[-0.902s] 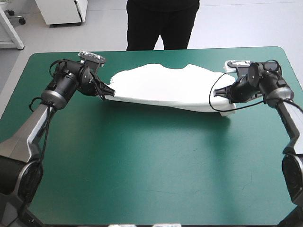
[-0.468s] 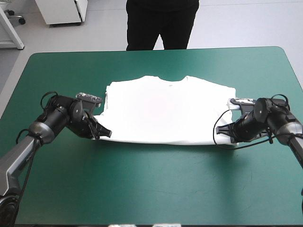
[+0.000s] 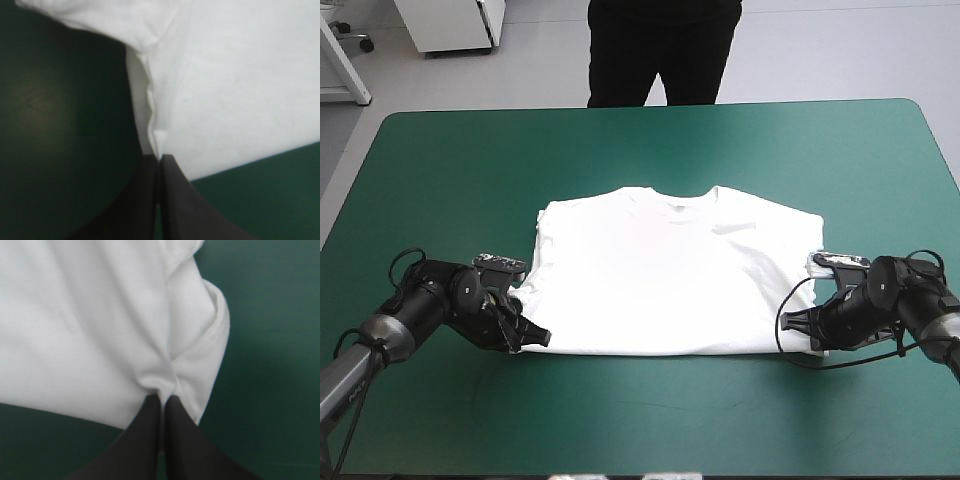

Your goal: Fold the cloth

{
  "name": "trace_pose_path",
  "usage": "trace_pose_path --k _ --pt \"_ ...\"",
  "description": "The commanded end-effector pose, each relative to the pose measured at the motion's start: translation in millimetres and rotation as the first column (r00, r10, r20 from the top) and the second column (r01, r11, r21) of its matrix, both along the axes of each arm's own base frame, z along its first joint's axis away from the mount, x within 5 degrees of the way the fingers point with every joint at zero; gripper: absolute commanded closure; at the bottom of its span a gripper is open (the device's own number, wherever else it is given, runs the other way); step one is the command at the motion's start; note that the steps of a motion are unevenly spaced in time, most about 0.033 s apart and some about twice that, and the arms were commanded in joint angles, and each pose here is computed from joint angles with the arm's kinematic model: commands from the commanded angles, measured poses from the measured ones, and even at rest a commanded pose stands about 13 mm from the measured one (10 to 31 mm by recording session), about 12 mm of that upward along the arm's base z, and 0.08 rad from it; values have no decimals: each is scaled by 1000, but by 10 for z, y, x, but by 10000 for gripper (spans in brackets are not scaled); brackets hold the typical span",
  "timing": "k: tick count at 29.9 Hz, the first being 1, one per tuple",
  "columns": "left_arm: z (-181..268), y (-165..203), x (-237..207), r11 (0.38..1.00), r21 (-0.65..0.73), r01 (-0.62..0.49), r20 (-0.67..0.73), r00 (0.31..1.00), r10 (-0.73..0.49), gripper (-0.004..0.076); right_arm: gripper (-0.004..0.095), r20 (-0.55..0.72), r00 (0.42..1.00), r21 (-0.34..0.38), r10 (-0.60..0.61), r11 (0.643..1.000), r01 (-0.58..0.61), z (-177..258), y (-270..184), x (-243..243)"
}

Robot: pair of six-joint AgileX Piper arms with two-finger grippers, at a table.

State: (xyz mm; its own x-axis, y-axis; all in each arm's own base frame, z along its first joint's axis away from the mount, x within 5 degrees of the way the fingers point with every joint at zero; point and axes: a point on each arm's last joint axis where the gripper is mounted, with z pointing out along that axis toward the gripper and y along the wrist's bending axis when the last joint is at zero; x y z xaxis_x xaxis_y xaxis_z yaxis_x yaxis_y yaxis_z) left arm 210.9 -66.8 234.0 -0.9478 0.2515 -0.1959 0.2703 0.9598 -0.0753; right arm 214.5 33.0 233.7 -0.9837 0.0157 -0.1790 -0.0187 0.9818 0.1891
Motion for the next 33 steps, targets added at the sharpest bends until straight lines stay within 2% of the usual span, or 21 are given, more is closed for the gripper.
trace_pose_path --k 1,3,5,7,10,13,19,23,27,33 --pt "95 0 -27 1000 -16 -1 26 1000 1 720 876 50 999 22 -1 1000 0 110 17 -2" --pt "95 -1 -29 1000 -16 10 26 1000 -9 659 799 44 999 23 0 1000 -1 109 18 -7" --pt "93 1 -38 1000 -13 12 16 1000 -12 571 659 23 1000 33 0 999 -1 107 28 -26" --pt "88 6 -61 1000 -7 16 -9 1000 -17 428 482 0 1000 35 5 999 -5 103 30 -47" --pt "114 12 -93 1000 3 22 -55 998 -22 232 298 -17 1000 39 11 999 -10 122 33 -72" --pt "246 18 -107 999 9 31 -69 997 -30 138 297 6 1000 38 21 999 -21 251 31 -98" --pt "797 34 -135 999 -23 49 121 992 -46 141 372 177 983 15 38 999 -41 844 4 -146" --pt "1125 49 -192 998 -54 36 214 977 -24 141 395 265 964 5 4 1000 -5 1208 -28 -219" --pt "1196 52 -205 998 -67 5 208 978 9 141 395 296 955 1 -6 1000 5 1372 -40 -261" --pt "1157 79 -172 997 -44 -62 180 981 69 141 395 283 959 2 -4 1000 4 1377 -39 -274"
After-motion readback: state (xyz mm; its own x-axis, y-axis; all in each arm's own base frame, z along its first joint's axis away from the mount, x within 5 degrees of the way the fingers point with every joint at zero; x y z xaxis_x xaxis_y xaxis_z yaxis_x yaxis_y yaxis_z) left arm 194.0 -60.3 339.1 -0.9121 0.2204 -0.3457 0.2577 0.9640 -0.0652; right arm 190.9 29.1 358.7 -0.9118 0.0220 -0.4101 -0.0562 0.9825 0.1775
